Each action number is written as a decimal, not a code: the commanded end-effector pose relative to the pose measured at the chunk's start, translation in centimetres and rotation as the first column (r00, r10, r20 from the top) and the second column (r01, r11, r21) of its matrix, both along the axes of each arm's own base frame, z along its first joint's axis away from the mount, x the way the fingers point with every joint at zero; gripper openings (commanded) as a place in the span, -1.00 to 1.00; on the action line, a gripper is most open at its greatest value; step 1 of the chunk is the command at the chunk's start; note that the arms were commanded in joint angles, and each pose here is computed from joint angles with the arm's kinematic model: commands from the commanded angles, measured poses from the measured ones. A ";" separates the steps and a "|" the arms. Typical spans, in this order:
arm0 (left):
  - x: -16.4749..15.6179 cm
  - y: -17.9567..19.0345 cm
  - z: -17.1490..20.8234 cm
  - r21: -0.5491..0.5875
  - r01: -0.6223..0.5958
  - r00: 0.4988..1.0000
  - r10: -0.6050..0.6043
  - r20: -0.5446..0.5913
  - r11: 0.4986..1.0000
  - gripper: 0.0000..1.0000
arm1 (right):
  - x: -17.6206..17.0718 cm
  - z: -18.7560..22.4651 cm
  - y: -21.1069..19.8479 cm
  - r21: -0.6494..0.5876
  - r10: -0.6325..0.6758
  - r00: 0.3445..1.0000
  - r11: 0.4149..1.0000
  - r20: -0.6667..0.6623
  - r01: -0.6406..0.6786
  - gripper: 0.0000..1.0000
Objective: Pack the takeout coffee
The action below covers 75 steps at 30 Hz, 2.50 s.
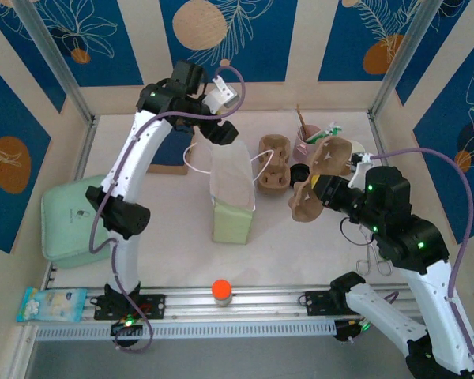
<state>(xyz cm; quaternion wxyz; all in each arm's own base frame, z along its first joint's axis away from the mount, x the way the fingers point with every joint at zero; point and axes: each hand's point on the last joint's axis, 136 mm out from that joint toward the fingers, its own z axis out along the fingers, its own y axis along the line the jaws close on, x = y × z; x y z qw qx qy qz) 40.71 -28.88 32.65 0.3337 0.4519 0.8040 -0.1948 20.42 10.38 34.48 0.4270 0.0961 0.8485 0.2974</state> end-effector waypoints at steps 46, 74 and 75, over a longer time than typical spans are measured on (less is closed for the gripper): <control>-1.8 2.2 -2.3 0.043 -0.196 0.961 0.200 -0.190 0.980 -0.73 | -0.3 1.8 0.3 -0.083 0.065 0.998 0.995 0.027 -0.062 -0.73; -6.4 3.6 -4.7 -0.043 -0.234 0.947 0.217 -0.236 0.971 -0.84 | -1.3 8.4 10.8 -0.321 0.445 0.894 0.855 0.049 -0.408 -0.74; -6.6 3.6 -4.7 -0.052 -0.235 0.948 0.217 -0.235 0.971 -0.84 | -1.4 8.6 11.4 -0.322 0.456 0.889 0.849 0.050 -0.418 -0.74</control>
